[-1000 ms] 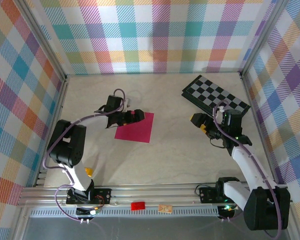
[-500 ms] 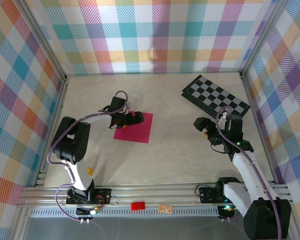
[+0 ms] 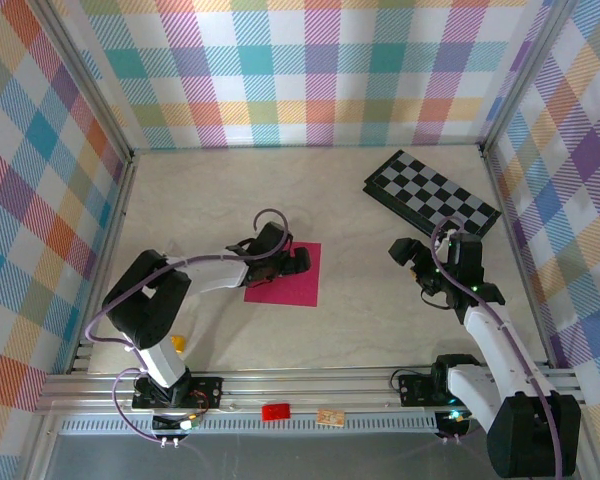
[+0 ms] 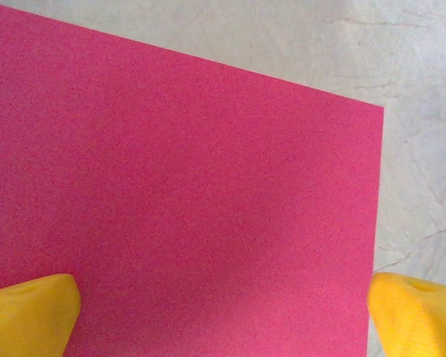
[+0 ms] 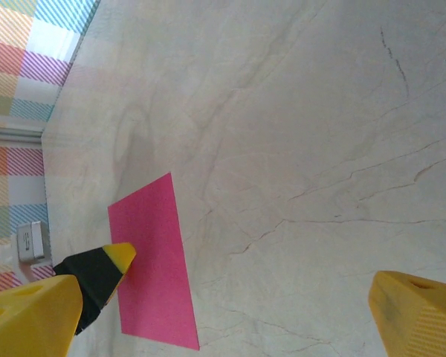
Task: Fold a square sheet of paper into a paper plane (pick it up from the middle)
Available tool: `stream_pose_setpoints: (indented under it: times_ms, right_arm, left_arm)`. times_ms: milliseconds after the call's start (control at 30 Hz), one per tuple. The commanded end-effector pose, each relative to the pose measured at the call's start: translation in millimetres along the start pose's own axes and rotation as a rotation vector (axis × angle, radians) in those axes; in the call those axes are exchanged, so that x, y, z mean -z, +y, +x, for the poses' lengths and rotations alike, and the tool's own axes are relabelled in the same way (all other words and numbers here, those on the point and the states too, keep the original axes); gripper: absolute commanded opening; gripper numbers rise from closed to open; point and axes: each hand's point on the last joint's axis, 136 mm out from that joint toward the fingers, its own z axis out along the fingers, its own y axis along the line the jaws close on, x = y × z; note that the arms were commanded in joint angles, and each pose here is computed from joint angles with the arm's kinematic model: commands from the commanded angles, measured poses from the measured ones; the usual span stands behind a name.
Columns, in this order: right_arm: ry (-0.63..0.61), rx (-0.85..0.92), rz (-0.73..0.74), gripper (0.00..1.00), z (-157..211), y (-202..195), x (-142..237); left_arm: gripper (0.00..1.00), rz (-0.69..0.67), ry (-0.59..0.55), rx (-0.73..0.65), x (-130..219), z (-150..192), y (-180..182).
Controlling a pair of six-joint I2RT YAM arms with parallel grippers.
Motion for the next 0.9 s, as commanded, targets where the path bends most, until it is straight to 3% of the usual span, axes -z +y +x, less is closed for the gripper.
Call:
stream_pose_setpoints:
  times_ms: [0, 100, 267, 533, 867]
  right_arm:
    - [-0.009, 0.036, 0.051, 0.99, -6.8, -1.7, 2.1]
    - [-0.007, 0.019, 0.044, 0.99, -9.3, 1.6, 1.1]
    - [0.026, -0.022, -0.157, 0.99, -9.7, 39.2, -5.1]
    - [0.127, 0.107, -0.09, 0.99, 20.8, 65.2, -6.8]
    - [0.147, 0.173, -0.065, 0.99, 31.5, 59.4, -0.5]
  left_arm:
    - [1.0, -0.14, 0.048, -0.032, 5.7, 24.0, 20.2]
    - [1.0, -0.139, 0.042, -0.087, 17.5, 19.4, 16.5]
    - [1.0, -0.081, 0.067, -0.186, 35.2, 16.6, 2.8]
    - [1.0, -0.138, 0.18, -0.287, 39.2, 21.6, 3.3]
    - [1.0, -0.26, 0.239, -0.25, 25.9, 23.0, 22.7]
